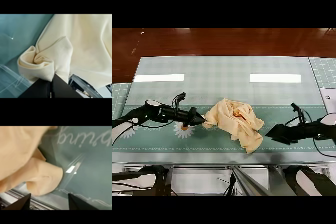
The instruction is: Fold the shirts.
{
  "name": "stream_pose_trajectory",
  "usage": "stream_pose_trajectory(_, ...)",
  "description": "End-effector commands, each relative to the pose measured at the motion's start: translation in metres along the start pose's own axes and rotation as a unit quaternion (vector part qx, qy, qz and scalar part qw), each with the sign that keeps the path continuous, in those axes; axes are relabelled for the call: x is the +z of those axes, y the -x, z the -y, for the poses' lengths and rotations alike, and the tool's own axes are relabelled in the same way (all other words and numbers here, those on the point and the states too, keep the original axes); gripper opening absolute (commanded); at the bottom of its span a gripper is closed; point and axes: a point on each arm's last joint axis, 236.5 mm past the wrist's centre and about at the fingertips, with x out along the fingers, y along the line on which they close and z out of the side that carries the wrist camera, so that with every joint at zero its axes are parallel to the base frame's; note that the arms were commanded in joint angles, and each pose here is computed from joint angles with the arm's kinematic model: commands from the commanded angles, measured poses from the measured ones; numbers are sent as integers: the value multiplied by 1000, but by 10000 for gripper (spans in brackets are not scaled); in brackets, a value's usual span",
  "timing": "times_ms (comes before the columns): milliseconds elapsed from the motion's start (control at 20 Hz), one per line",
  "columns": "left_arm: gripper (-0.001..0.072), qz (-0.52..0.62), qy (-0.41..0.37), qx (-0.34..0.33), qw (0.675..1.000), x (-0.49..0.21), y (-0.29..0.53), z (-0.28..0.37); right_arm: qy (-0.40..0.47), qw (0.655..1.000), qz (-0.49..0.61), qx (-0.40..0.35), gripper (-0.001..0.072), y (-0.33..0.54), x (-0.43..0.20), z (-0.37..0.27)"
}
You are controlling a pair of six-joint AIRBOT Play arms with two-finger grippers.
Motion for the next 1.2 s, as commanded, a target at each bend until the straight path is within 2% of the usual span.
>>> stream_pose_trajectory(0,22,-7,-5,-5,1000,-3,0,3,-44,998,-14,34,549,-26,-21,4)
stream_pose_trajectory(200,22,-9,-14,-7,1000,-4,1,4,-60,996,10,60,545,-35,-13,-6)
stream_pose_trajectory(550,22,-8,-14,-7,1000,-3,1,4,-19,999,47,-7,527,-76,-9,-20)
stream_pose_trajectory(600,22,-8,-15,-7,1000,-3,1,5,-14,998,60,-9,436,-78,-4,-23)
stream_pose_trajectory(700,22,-3,-27,-8,1000,2,3,9,-15,997,72,-9,85,-78,1,-25)
stream_pose_trajectory(750,22,3,-37,-10,999,7,6,15,-13,998,69,-5,29,-76,1,-28)
stream_pose_trajectory(800,21,14,-56,-12,998,13,12,27,2,998,58,-2,28,-73,0,-35)
stream_pose_trajectory(1000,21,105,-192,-30,975,41,68,119,166,986,26,11,28,-26,-7,-93)
stream_pose_trajectory(1150,21,230,-295,-42,927,45,161,214,272,952,135,-30,27,59,16,-144)
